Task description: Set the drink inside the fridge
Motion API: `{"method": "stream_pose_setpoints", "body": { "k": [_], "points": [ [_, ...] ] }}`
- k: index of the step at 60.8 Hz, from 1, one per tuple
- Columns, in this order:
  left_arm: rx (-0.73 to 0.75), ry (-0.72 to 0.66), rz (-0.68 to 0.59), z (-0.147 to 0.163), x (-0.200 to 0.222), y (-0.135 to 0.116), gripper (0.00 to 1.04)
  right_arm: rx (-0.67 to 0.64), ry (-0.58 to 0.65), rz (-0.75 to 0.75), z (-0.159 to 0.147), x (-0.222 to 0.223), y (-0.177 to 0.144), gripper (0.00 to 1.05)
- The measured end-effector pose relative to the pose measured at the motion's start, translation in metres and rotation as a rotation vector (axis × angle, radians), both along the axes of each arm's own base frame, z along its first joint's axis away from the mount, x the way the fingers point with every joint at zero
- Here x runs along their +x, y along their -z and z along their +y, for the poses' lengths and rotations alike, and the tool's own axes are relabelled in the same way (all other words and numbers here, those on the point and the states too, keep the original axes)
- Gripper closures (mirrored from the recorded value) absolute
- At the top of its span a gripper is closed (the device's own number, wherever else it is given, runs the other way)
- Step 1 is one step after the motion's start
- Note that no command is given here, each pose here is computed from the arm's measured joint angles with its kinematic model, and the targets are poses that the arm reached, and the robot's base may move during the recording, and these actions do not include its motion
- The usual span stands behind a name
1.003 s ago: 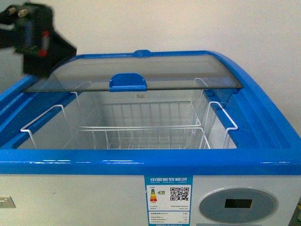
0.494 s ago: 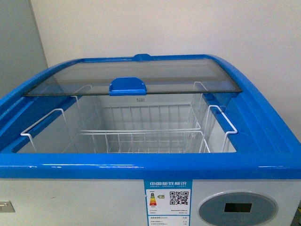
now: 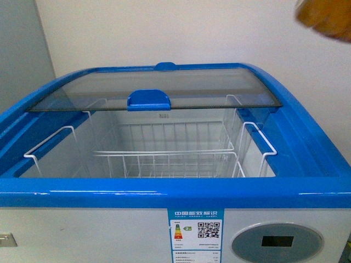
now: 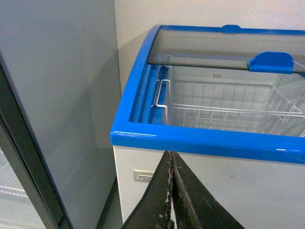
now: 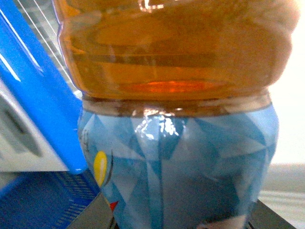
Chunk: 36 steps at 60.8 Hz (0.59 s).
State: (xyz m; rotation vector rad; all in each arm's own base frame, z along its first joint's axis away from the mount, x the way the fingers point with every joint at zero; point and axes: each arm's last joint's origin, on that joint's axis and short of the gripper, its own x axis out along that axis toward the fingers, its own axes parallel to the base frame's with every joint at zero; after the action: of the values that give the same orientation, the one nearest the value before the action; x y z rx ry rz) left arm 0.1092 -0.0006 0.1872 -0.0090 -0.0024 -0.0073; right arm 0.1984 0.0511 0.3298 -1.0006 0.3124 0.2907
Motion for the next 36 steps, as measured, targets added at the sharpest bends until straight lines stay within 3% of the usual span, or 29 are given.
{"method": "stream_pose_setpoints", "body": {
  "k": [8, 18, 26, 36],
  "points": [
    [0.001, -0.004, 0.019, 0.0, -0.004, 0.004, 1.02, -0.221, -0.074, -0.007, 0.009, 0.038, -0.004, 0.69],
    [0.001, -0.003, 0.006, 0.0, -0.011, 0.008, 1.02, -0.363, -0.159, 0.016, 0.025, 0.075, -0.006, 0.69],
    [0.001, -0.002, -0.003, 0.0, -0.012, 0.009, 1.02, -0.404, -0.198, 0.018, 0.053, 0.112, 0.001, 0.69],
    [0.002, -0.003, -0.003, 0.0, -0.012, 0.019, 1.02, -0.377, -0.229, 0.062, 0.089, 0.147, 0.036, 0.69]
  ]
}}
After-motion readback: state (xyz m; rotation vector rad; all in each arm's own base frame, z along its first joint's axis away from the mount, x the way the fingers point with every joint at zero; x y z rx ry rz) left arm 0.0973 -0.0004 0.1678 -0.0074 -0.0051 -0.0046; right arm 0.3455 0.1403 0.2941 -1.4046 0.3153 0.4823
